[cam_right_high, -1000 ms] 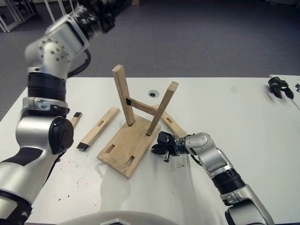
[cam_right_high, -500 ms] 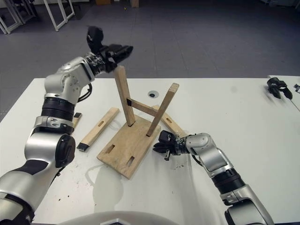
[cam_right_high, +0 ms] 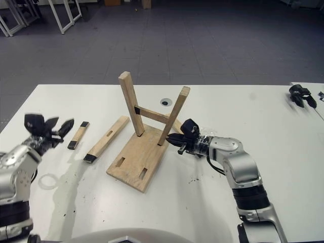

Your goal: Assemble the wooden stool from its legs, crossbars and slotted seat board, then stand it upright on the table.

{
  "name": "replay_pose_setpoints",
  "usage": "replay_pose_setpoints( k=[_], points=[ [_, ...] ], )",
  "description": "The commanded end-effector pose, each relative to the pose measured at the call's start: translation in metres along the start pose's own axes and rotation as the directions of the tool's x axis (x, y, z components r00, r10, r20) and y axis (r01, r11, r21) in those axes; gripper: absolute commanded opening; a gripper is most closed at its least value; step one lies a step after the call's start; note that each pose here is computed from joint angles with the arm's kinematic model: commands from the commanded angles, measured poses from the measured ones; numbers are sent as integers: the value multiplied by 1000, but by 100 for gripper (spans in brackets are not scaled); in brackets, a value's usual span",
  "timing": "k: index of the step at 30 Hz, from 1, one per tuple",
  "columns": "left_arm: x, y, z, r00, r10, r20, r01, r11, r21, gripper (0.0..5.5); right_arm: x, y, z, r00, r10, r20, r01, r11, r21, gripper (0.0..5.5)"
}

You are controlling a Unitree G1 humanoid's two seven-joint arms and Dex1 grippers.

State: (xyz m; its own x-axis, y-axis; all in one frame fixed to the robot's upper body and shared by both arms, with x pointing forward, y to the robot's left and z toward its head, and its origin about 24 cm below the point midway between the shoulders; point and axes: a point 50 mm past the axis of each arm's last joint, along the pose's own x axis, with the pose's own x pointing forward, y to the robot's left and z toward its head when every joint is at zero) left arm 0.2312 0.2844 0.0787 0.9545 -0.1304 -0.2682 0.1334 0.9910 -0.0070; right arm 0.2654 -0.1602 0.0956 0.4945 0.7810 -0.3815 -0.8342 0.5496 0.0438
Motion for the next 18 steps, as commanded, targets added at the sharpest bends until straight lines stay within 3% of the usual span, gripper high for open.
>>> replay_pose_setpoints(
  k=[1, 11, 18],
  points=[
    [-8, 11, -38, 993, 2, -122, -1, 1000, 11, 312, 0, 1, 2, 1000, 12, -20, -13, 1000, -14, 62],
    [10, 28, -66, 981, -17, -191, 7, 999, -53, 312, -1, 3, 0, 998, 48, -50, -49, 999, -24, 62],
    [18, 26, -73, 955, -43, -295, 68, 995, 77, 220, -8, 6, 14, 995, 92, -32, -91, 996, 6, 62]
  ],
)
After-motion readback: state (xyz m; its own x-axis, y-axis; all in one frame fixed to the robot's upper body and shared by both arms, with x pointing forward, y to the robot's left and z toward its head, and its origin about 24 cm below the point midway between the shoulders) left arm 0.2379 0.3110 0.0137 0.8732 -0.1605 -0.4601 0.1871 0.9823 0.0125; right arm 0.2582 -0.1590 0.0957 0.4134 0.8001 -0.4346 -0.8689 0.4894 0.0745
